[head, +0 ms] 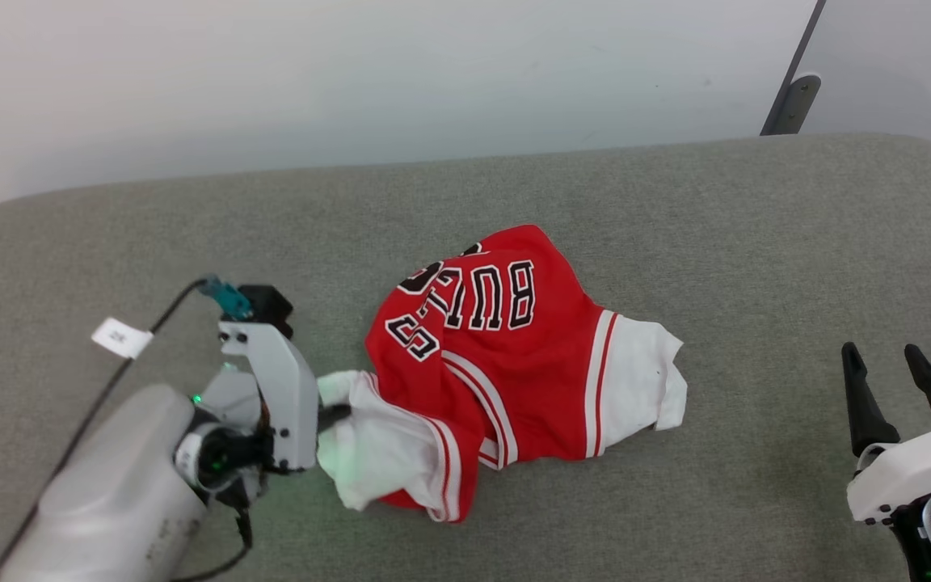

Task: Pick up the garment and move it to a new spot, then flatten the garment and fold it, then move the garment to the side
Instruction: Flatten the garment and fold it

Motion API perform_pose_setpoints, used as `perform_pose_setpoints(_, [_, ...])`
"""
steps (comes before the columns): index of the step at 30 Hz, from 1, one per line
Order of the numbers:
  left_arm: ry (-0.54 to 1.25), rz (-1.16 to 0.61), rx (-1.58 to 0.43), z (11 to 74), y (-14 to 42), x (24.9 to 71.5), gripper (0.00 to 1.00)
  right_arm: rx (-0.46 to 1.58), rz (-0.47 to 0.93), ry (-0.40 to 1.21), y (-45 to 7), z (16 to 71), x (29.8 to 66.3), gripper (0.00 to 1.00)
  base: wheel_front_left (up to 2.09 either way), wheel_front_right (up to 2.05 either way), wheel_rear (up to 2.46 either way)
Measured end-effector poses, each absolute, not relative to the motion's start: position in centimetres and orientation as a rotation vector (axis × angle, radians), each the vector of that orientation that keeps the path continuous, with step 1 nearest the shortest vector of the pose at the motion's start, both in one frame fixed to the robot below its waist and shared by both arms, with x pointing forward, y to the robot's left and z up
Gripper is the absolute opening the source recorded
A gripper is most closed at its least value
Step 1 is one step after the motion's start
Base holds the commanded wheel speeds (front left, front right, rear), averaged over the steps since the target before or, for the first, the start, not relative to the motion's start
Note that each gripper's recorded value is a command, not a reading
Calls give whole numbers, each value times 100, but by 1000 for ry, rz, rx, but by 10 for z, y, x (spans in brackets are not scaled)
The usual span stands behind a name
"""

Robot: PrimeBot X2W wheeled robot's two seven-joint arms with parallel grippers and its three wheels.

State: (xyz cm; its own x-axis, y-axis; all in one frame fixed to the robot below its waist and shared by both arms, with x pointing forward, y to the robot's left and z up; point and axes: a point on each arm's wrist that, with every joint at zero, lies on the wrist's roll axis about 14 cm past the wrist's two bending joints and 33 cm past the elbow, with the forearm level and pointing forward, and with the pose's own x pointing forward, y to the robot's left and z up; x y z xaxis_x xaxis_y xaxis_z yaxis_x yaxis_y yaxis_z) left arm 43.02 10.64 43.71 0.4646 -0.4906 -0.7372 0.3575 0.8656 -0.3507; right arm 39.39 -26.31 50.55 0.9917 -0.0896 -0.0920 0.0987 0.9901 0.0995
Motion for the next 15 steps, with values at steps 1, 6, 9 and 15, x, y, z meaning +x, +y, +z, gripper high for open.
perform_pose_setpoints(1, [948,-520,-154,440,108,432,0,103,-96,87,-264,506,394,100,0,0,0])
perform_pose_setpoints(6, [899,-461,-145,454,129,445,0,102,-97,82,-265,507,395,100,0,0,0])
perform_pose_setpoints(9, [882,-399,-132,460,150,450,0,102,-94,77,-264,509,396,100,0,0,0])
perform_pose_setpoints(15, [853,-234,-81,470,208,456,0,103,-90,82,-262,508,397,100,0,0,0])
